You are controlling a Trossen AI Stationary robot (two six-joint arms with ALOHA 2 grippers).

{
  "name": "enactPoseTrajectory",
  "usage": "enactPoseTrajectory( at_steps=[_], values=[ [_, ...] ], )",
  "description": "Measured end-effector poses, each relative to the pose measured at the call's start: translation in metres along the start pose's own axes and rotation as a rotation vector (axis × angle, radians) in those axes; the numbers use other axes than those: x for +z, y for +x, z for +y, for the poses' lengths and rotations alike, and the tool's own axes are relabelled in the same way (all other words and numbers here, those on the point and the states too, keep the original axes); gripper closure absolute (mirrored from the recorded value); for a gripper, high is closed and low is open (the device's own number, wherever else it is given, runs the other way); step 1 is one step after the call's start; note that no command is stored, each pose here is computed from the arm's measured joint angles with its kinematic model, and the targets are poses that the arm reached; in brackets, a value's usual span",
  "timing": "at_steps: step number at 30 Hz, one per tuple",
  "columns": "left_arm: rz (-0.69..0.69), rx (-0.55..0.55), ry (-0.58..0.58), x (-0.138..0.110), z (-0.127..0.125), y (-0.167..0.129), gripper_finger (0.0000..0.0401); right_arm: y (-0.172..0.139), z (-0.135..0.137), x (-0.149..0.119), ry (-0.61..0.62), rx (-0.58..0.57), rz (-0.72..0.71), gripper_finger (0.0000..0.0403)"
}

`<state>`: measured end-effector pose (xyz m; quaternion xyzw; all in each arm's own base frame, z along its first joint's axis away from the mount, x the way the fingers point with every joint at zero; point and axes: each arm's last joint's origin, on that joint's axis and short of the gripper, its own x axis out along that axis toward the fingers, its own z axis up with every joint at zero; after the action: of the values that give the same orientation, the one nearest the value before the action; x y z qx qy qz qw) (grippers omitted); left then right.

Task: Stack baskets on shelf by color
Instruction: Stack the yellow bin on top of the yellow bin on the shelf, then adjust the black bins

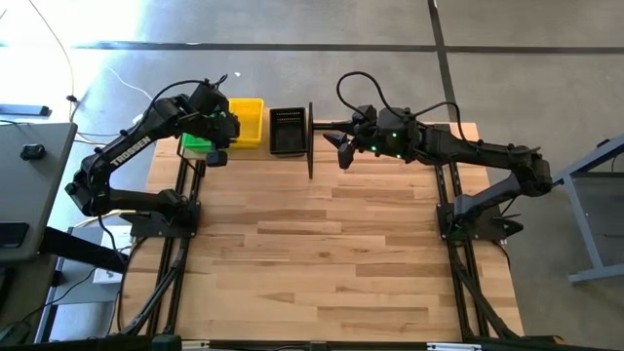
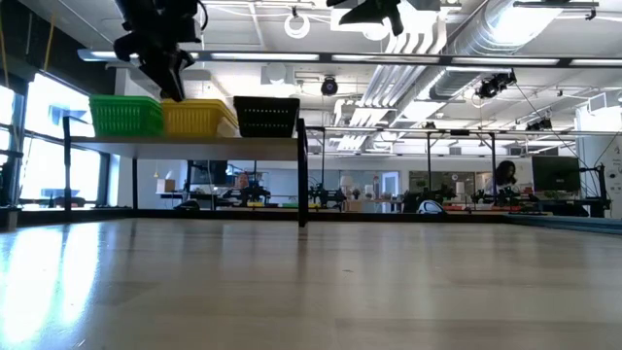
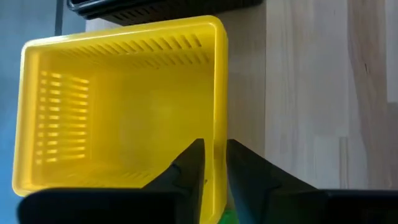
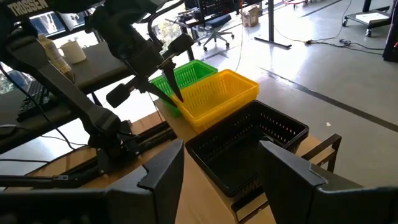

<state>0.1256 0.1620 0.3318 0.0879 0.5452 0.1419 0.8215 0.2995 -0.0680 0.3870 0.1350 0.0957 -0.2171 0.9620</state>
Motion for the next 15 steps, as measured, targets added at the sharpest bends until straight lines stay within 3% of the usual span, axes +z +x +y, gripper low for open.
enactPoseTrajectory(
  at_steps=[8, 15],
  values=[
    [-0.024, -0.004, -0.065, 0.001, -0.001, -0.002, 0.0319, 0.0, 0.0, 0.0, 0.004, 0.0, 0.0, 0.0217],
    [-0.132, 0.02, -0.146, 0.006, -0.006, -0.026, 0.0322, 0.0, 0.0, 0.0, 0.008, 0.0, 0.0, 0.0217]
  ],
)
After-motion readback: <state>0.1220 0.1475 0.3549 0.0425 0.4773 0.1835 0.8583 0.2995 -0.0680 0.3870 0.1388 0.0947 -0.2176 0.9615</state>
